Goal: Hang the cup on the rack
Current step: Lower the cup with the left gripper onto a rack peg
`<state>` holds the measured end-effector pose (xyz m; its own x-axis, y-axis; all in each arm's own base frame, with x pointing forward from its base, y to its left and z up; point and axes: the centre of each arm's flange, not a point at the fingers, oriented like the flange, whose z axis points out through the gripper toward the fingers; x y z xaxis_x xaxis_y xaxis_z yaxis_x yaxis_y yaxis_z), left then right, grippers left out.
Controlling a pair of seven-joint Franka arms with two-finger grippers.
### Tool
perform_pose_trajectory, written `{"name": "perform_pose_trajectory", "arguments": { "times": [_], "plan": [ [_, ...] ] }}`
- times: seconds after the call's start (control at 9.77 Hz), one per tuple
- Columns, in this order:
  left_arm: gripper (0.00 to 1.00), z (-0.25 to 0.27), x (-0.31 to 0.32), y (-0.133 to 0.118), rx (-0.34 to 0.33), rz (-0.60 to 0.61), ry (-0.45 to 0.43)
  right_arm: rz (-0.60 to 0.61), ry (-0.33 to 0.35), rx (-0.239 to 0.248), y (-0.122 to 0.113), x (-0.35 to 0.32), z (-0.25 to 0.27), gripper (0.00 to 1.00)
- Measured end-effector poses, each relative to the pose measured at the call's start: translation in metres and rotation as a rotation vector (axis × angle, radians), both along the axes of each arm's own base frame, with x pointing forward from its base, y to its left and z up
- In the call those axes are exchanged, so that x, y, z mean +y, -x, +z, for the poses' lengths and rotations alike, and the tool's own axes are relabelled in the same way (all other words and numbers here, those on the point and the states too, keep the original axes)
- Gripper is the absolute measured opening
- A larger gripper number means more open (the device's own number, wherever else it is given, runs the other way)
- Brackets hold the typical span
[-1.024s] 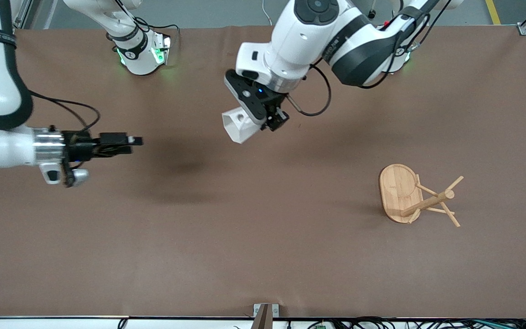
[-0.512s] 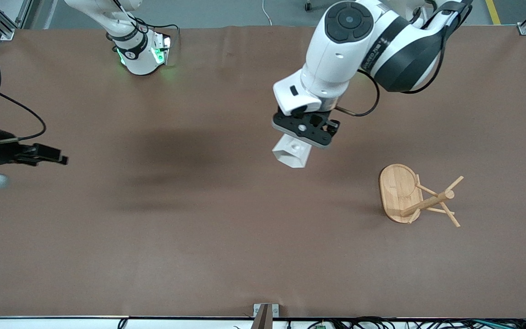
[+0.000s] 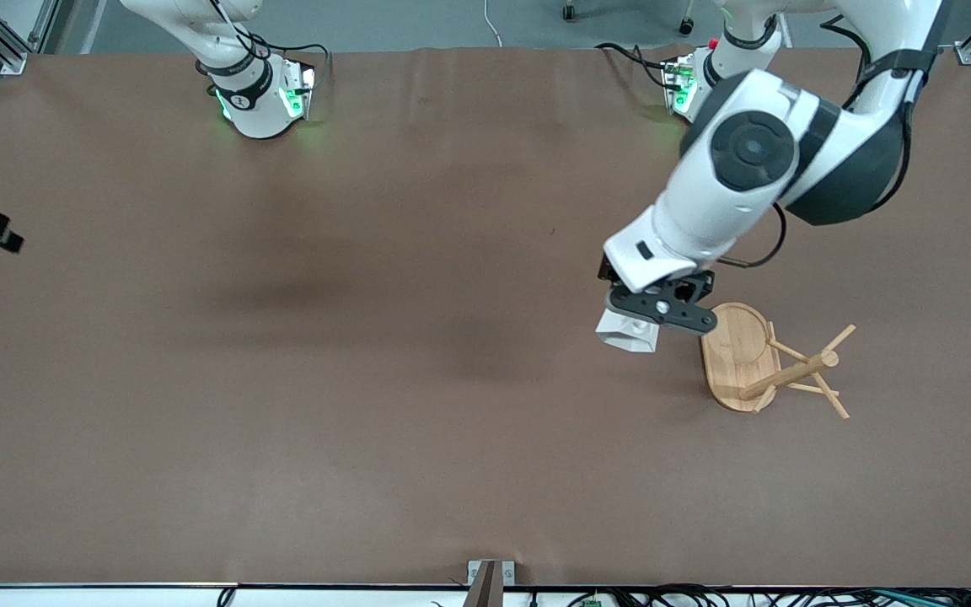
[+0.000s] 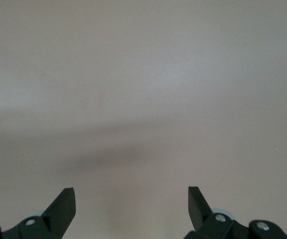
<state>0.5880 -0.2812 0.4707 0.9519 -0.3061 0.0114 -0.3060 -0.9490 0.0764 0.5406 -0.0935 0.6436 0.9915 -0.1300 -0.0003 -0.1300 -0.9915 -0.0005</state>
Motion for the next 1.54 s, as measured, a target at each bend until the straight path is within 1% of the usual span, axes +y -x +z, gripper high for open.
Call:
{"name": "perform_pose_trajectory", "arguments": {
  "times": [0.1, 0.31, 0.41, 0.61, 0.82, 1.02, 1.54],
  "plan": [
    [0.74, -0.01, 0.028, -0.003, -0.009, -0.024, 0.016, -0.035, 0.018, -0.005, 0.012, 0.001, 0.015, 1.0],
    [0.74, -0.02, 0.084, -0.006, -0.009, -0.058, 0.009, -0.093, 0.025, -0.037, 0.023, 0.006, 0.037, 1.0],
    [0.74, -0.025, 0.101, -0.008, -0.013, -0.054, 0.013, -0.107, 0.024, -0.029, 0.026, 0.006, 0.041, 1.0],
    [0.74, -0.041, 0.114, -0.008, -0.014, -0.045, 0.012, -0.115, 0.019, -0.017, 0.027, 0.003, 0.039, 1.0],
    [0.74, -0.056, 0.128, -0.008, -0.01, -0.049, 0.009, -0.113, 0.019, -0.018, 0.027, 0.005, 0.04, 1.0],
    [0.74, -0.063, 0.151, -0.013, -0.017, -0.031, 0.008, -0.114, 0.019, -0.028, 0.028, 0.005, 0.046, 1.0],
    [0.74, -0.071, 0.164, -0.016, -0.011, -0.009, 0.006, -0.114, 0.015, -0.029, 0.027, 0.006, 0.046, 1.0]
  ]
}}
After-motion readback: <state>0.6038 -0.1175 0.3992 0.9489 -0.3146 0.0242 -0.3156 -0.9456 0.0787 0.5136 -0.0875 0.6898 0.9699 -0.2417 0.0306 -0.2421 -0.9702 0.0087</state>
